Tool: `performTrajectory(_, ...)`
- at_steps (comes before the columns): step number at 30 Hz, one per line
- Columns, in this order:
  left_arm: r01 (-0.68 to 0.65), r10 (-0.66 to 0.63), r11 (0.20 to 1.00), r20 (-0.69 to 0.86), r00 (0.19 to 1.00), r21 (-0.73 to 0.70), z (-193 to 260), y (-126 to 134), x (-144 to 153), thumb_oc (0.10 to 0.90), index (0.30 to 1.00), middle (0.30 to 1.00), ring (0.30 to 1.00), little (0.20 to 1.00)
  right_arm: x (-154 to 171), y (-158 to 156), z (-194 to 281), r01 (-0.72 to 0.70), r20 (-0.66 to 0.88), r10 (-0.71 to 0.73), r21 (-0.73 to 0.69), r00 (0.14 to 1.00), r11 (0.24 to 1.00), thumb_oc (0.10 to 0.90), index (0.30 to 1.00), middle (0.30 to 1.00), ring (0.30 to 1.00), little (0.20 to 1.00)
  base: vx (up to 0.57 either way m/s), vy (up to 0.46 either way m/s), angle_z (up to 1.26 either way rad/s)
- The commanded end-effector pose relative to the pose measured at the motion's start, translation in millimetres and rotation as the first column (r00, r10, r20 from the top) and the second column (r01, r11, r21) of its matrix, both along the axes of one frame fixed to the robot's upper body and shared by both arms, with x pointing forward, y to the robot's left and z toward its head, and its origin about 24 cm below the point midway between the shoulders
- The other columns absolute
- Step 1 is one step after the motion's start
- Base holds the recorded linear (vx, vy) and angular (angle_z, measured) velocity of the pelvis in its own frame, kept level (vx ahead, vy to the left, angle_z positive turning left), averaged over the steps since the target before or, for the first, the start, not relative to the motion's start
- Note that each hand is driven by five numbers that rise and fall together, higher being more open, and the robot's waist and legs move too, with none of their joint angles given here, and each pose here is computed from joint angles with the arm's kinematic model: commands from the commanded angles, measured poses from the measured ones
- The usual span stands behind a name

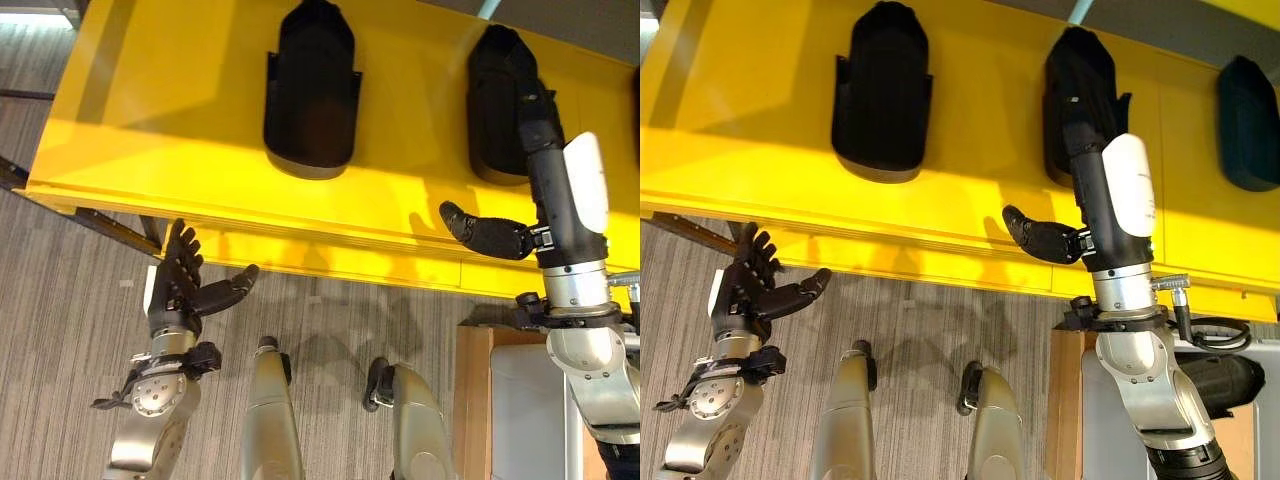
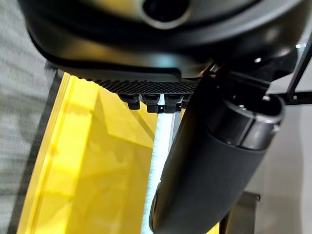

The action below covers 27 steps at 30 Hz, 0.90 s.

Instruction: Move parts from the plastic box to the shelf.

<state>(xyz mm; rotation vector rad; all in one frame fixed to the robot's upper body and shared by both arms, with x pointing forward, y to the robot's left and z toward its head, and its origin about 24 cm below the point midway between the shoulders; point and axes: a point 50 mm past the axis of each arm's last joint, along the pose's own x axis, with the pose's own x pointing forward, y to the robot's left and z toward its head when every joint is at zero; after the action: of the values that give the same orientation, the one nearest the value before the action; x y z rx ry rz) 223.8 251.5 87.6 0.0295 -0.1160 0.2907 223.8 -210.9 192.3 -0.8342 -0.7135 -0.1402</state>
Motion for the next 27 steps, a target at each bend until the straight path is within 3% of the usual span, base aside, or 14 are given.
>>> performTrajectory(1, -0.008, -0.058, 0.973, 0.28, 0.958, 0.23, 57, -8, -4, 0.9, 1.0, 1.0, 1.0, 1.0, -18, -15, 22, 0.04, 0.176, -0.043, 0.021, 0.983, 0.999, 0.9, 1.0, 1.0, 1.0, 1.0, 0.01, 0.002, -0.05)
performTrajectory(6, -0.125, -0.026, 0.899, 0.335, 0.942, 0.42, 73, 0, -9, 0.9, 1.0, 1.0, 1.0, 1.0, -26, -34, -3, 0.143, 0.099, -0.153, 0.103, 0.983, 0.984, 0.9, 1.0, 1.0, 1.0, 1.0, 0.0, -0.004, -0.08)
performTrajectory(8, -0.246, -0.007, 0.751, 0.38, 0.925, 0.612, 89, 10, -14, 0.9, 1.0, 1.0, 1.0, 1.0, -32, -48, -18, 0.208, 0.037, -0.216, 0.15, 0.976, 0.967, 0.9, 1.0, 1.0, 1.0, 1.0, -0.02, -0.017, -0.16)
performTrajectory(9, -0.246, -0.007, 0.751, 0.379, 0.925, 0.613, 88, 10, -14, 0.9, 1.0, 1.0, 1.0, 1.0, -32, -48, -18, 0.208, 0.037, -0.216, 0.15, 0.976, 0.967, 0.9, 1.0, 1.0, 1.0, 1.0, -0.03, -0.022, -0.08)
performTrajectory(10, -0.319, -0.002, 0.621, 0.409, 0.913, 0.716, 98, 15, -17, 0.9, 1.0, 1.0, 1.0, 1.0, -35, -53, -20, 0.233, 0.038, -0.243, 0.164, 0.969, 0.958, 0.9, 1.0, 1.0, 1.0, 1.0, -0.02, -0.009, -0.05)
performTrajectory(12, -0.32, -0.002, 0.618, 0.409, 0.913, 0.718, 98, 15, -18, 0.9, 1.0, 1.0, 1.0, 1.0, -35, -53, -21, 0.232, 0.037, -0.242, 0.165, 0.97, 0.959, 0.9, 1.0, 1.0, 1.0, 1.0, -0.02, -0.011, -0.07)
performTrajectory(13, -0.41, -0.024, 0.347, 0.445, 0.895, 0.843, 115, 22, -24, 0.9, 1.0, 1.0, 1.0, 1.0, -39, -62, -24, 0.27, 0.031, -0.279, 0.176, 0.96, 0.947, 0.9, 1.0, 1.0, 1.0, 1.0, -0.02, -0.013, -0.04)
performTrajectory(14, -0.412, -0.023, 0.34, 0.445, 0.895, 0.845, 115, 23, -25, 0.9, 1.0, 1.0, 1.0, 1.0, -38, -61, -25, 0.267, 0.029, -0.277, 0.178, 0.961, 0.947, 0.9, 1.0, 1.0, 1.0, 1.0, 0.0, 0.0, 0.0)
performTrajectory(16, -0.447, -0.069, 0.201, 0.468, 0.881, 0.872, 126, 19, -30, 0.9, 1.0, 1.0, 1.0, 1.0, -40, -69, -28, 0.312, 0.02, -0.321, 0.188, 0.947, 0.931, 0.9, 1.0, 1.0, 1.0, 1.0, 0.0, 0.0, 0.0)
performTrajectory(20, -0.457, -0.106, 0.168, 0.477, 0.873, 0.874, 131, 14, -32, 0.9, 1.0, 1.0, 1.0, 1.0, -39, -70, -28, 0.327, 0.028, -0.339, 0.206, 0.94, 0.922, 0.9, 1.0, 1.0, 1.0, 1.0, -0.01, -0.007, -0.01)
performTrajectory(21, -0.465, -0.111, 0.119, 0.477, 0.872, 0.878, 134, 14, -33, 0.9, 1.0, 1.0, 1.0, 1.0, -40, -71, -28, 0.339, 0.034, -0.354, 0.217, 0.935, 0.915, 0.9, 1.0, 1.0, 1.0, 1.0, 0.0, 0.0, 0.0)
performTrajectory(27, -0.488, -0.133, 0.075, 0.494, 0.859, 0.87, 139, 7, -30, 0.9, 1.0, 1.0, 1.0, 1.0, -37, -71, -31, 0.362, 0.024, -0.377, 0.231, 0.926, 0.903, 0.9, 1.0, 1.0, 1.0, 1.0, 0.0, 0.0, 0.0)
